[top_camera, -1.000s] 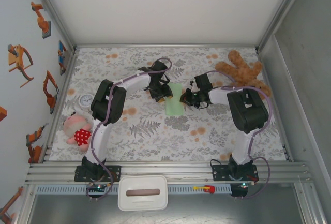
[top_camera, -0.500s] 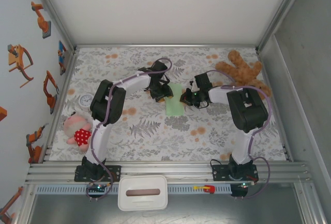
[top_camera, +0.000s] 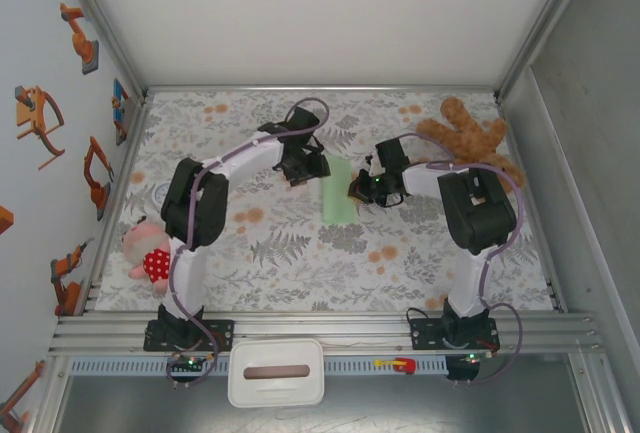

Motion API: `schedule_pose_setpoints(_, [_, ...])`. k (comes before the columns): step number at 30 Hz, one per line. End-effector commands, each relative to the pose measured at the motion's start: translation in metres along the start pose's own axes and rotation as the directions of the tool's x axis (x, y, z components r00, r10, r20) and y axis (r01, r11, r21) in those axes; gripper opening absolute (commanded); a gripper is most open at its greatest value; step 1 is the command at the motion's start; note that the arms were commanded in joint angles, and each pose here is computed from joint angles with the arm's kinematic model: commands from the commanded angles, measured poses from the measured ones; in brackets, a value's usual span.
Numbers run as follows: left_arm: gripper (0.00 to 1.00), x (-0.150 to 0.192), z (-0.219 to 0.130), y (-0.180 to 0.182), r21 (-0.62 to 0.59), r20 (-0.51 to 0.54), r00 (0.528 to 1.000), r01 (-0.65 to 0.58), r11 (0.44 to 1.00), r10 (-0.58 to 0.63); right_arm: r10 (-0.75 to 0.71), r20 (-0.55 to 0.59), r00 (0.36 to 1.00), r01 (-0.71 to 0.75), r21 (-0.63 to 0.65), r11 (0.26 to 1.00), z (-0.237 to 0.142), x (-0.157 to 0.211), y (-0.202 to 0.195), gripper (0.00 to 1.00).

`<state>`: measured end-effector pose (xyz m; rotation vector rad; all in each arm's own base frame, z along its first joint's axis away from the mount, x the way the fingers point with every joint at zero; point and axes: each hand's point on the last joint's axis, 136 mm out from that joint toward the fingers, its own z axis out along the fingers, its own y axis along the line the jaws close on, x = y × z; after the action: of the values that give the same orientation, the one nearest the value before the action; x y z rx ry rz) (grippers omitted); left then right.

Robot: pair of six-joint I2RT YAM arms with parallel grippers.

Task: Fold a paper plane with a square sheet of paper (pick it up from the middle)
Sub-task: Hold the square sheet of paper at the center of the table, then first fold the square sheet of paper in half at the center of the table.

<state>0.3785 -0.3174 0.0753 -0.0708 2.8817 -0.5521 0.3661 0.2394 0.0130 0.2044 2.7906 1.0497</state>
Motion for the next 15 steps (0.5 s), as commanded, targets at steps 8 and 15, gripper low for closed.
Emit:
schedule_pose_setpoints(8, [0.27, 0.019, 0.012, -0.049, 0.281, -0.065, 0.997, -0.02, 0.96, 0.04, 0.144, -0.112, 0.983, -0.099, 0.336, 0.937, 0.024, 0.052, -0.1, 0.0])
schedule_pose_setpoints(15, [0.19, 0.032, 0.037, -0.048, 0.291, -0.138, 0.989, -0.013, 0.957, 0.055, 0.154, -0.12, 0.981, -0.101, 0.36, 0.927, 0.025, 0.057, -0.108, 0.0])
